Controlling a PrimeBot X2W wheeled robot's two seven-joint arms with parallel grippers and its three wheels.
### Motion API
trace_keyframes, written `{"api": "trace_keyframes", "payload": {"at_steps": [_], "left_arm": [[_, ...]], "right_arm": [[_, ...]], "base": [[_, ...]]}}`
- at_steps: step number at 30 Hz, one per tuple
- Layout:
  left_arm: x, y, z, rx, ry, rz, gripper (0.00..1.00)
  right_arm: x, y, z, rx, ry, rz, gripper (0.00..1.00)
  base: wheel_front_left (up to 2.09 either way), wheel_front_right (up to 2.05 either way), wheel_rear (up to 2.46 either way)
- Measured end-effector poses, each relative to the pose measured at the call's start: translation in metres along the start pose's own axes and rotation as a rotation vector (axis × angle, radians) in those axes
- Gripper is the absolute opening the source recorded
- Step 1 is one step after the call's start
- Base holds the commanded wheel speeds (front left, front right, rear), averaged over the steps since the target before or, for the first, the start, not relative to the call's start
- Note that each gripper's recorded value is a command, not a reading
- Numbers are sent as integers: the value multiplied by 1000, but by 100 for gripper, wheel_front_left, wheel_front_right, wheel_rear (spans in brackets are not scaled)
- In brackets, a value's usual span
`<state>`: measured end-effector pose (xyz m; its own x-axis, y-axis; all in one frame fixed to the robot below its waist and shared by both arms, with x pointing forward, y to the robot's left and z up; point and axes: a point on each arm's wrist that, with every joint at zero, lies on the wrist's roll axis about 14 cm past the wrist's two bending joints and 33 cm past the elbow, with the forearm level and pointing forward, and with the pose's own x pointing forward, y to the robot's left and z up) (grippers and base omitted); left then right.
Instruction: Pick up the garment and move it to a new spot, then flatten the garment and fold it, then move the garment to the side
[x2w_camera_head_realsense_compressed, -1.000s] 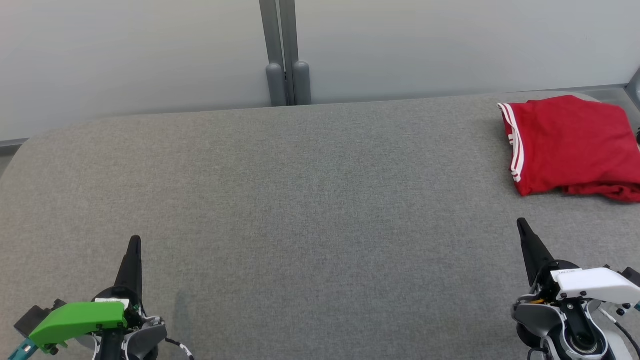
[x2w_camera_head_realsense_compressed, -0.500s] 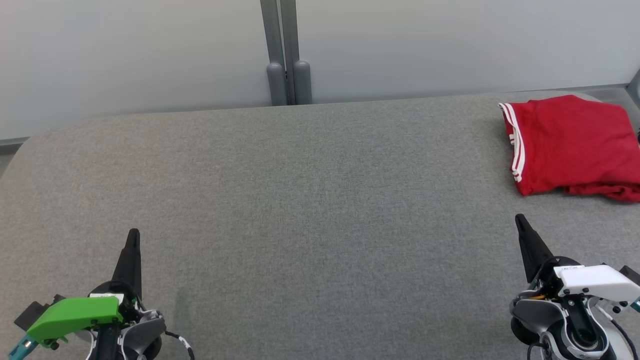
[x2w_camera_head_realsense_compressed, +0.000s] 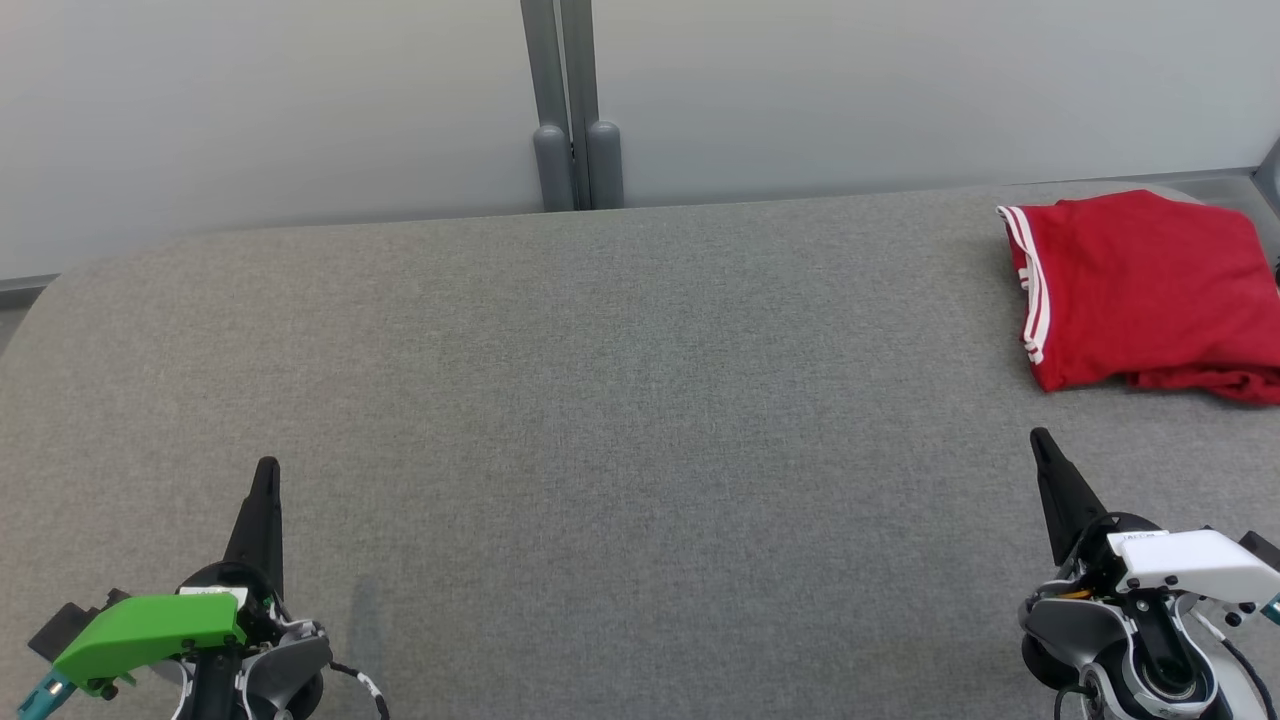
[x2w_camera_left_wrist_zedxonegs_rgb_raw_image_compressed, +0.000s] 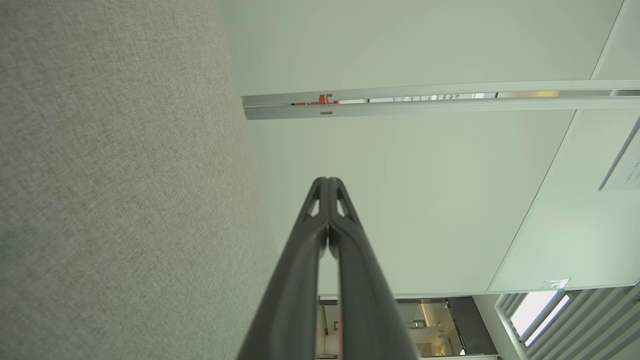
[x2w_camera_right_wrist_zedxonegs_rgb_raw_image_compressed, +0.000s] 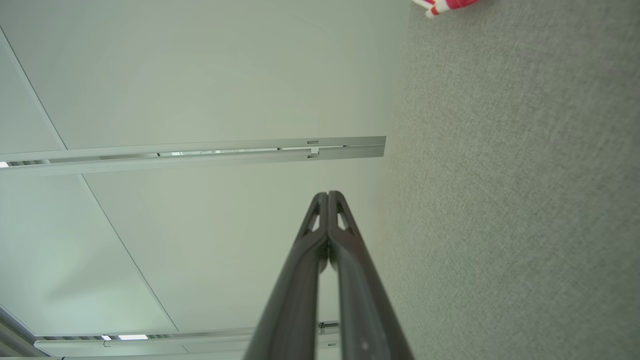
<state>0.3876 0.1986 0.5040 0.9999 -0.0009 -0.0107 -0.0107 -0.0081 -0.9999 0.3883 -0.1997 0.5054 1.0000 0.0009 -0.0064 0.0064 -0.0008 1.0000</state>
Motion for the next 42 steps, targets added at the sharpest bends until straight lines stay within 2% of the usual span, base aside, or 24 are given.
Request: {"api": "trace_keyframes", "payload": {"at_steps": [42], "left_arm": [[0, 0, 0, 0, 0, 0, 0]], "right_arm": [[0, 0, 0, 0, 0, 0, 0]], "base": [[0, 0, 0]]}}
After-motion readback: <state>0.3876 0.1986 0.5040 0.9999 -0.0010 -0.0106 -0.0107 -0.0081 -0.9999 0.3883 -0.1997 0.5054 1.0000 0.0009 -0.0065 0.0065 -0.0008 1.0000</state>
